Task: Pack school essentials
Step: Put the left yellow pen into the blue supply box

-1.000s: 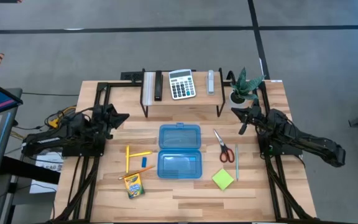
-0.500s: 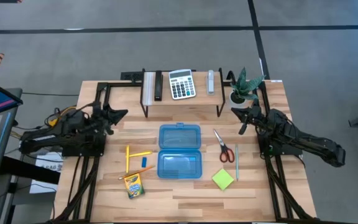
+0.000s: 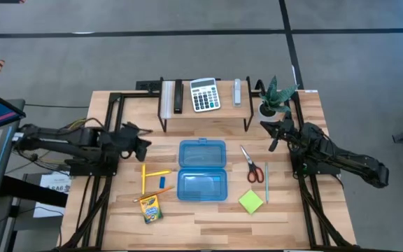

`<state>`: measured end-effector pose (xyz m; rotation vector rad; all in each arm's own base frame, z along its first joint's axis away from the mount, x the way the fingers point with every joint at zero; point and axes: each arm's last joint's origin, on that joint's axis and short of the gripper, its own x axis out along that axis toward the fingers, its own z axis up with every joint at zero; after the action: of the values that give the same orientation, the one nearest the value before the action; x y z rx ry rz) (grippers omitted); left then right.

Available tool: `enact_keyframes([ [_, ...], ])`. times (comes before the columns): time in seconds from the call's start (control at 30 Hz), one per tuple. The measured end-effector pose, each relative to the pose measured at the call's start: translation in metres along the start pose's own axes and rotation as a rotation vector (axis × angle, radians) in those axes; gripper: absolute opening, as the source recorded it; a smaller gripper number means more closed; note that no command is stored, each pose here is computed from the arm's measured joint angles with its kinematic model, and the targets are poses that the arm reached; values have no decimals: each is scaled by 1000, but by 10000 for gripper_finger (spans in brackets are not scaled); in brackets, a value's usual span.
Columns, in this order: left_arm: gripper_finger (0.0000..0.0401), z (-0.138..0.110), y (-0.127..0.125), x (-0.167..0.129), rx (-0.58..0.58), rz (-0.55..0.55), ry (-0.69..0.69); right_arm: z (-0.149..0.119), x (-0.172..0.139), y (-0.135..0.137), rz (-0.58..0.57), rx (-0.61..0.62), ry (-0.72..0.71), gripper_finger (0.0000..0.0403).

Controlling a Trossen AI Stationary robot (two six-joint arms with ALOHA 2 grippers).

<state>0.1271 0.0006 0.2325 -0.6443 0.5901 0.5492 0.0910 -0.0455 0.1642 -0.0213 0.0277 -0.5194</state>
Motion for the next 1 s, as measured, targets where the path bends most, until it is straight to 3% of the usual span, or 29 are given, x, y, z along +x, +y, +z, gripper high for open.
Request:
enact_keyframes([
  [0.3,0,-34,-13,8,-50,46,282,0,0,0,0,0,1,27],
  [0.67,0,-56,-27,6,-78,83,263,0,0,0,0,0,2,27],
  [1.0,6,-77,-31,15,-38,201,322,0,0,0,0,0,2,27],
])
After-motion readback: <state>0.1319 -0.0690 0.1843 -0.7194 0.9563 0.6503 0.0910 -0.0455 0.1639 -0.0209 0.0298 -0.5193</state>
